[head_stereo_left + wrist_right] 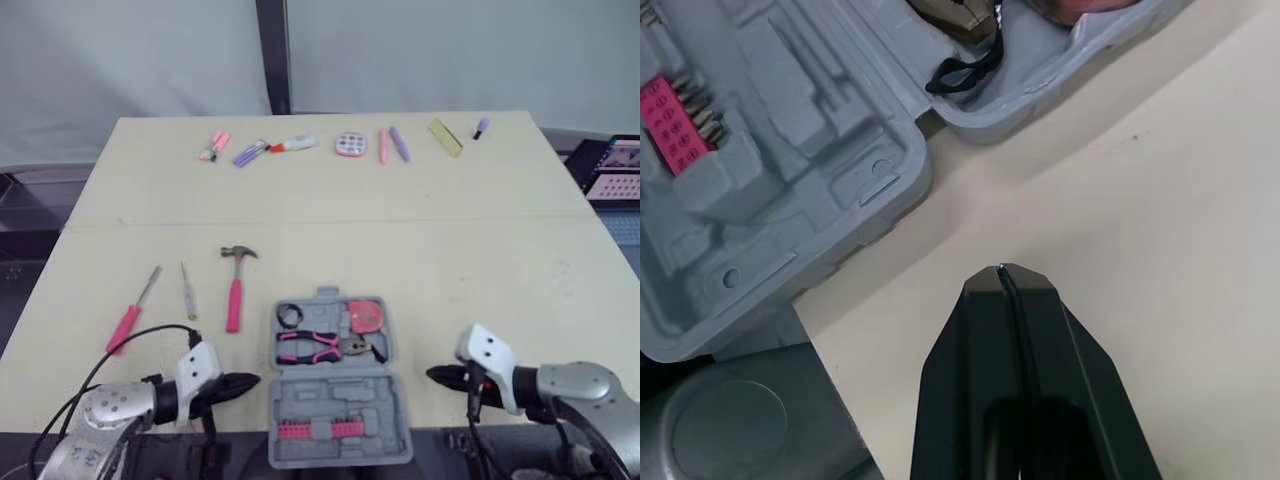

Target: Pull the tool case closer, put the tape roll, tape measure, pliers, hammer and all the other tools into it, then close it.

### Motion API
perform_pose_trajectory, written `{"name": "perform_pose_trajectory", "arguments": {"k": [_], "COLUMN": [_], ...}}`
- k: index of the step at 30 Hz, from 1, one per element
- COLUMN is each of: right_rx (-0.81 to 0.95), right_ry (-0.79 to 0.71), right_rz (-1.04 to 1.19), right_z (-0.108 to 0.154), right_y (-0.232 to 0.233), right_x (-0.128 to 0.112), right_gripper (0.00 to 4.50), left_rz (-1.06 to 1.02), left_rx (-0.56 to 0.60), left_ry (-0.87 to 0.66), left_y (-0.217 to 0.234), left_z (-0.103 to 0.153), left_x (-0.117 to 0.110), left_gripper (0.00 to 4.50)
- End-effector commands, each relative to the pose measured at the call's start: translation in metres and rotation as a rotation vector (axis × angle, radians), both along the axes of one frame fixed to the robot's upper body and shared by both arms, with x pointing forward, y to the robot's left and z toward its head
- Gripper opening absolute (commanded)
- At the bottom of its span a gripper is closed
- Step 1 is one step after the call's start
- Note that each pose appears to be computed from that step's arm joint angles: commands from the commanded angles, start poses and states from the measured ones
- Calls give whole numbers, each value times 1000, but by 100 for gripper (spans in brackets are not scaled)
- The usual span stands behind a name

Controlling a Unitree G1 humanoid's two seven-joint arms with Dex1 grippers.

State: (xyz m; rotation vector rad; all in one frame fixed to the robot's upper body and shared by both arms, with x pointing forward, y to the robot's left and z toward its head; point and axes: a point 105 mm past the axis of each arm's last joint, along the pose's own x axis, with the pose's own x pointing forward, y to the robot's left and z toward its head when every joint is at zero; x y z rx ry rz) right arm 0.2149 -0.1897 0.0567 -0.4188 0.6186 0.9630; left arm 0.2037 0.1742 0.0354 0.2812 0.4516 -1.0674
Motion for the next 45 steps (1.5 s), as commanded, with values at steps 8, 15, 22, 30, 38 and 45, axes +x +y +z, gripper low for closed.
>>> {"name": "perform_pose_trajectory", "arguments": {"k": [8,15,22,30,38,45], "right_rx": [-3,24,54,68,79,86], "right_ry": [-20,-25,-12,4,7,-14], "right_rz": [38,48,76,78,73,54], "right_z": [-6,-4,-4,-7,-7,-6], "right_y": [12,24,36,43,47,48], "right_x": [12,20,19,15,14,19], "right_gripper": [2,2,2,2,2,2], "left_rz": [-24,-66,-80,-100,-119,-114], "left_rx": [34,14,-3,-22,-36,-39], "left_ry": [-45,-42,-53,-28,-16,-23], "left_y": [-7,-22,-35,-44,-52,-53], "left_z": [-9,-13,-13,-15,-16,-15], "left_x": [27,31,34,31,27,29], "left_gripper": [3,3,3,3,3,3]}}
